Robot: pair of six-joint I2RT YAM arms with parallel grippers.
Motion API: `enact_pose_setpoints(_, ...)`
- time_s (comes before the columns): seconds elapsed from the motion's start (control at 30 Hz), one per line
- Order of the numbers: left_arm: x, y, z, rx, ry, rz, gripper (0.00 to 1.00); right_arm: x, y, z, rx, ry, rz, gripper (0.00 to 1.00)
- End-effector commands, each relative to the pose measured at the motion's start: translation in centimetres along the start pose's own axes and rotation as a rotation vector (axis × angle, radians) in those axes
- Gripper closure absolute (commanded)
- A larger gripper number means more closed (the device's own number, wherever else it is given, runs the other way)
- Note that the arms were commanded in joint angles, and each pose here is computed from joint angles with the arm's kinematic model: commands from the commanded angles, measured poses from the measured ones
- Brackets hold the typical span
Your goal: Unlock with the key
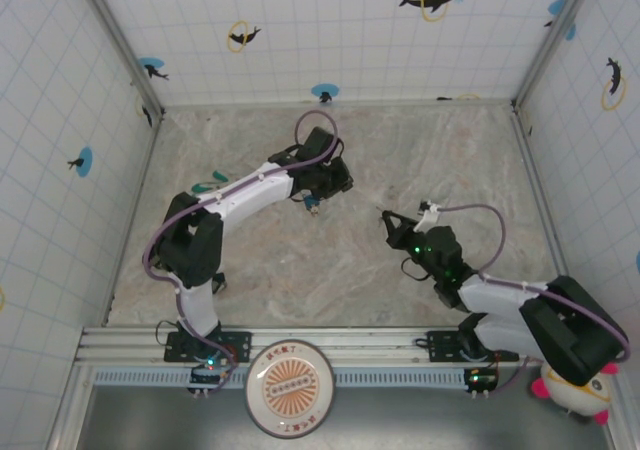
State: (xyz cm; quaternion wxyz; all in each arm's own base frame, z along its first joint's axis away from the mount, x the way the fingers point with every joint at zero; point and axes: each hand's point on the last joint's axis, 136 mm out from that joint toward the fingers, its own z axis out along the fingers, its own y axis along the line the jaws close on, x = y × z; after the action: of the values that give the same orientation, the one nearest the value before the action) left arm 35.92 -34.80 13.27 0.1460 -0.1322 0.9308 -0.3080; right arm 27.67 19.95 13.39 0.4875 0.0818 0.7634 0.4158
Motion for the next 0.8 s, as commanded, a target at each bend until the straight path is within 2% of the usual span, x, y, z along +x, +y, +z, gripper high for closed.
enact_pose_setpoints(0.0,-0.2,-2.2,-1.8,0.098,0.008,-0.096,0.96,-3.6,3.4,0.6,-0.109,-0.165,0.023,1.00)
enact_pose_setpoints(0.17,-0.5,-2.2,-2.5,0.108,-0.017,-0.128,0.95,-3.3,3.6,1.5,-0.120,-0.195,0.039,1.00)
enact_pose_setpoints(0.3,0.1,-2.3,-2.6,0.131,0.008,-0.163,0.96,-3.4,4.0,1.7,-0.136,-0.245,0.039,1.00)
enact_pose_setpoints(0.77,1.2,0.5,-1.8,0.036,0.027,-0.289,0.96,-0.7,4.1,4.5,-0.074,-0.205,0.006,1.00)
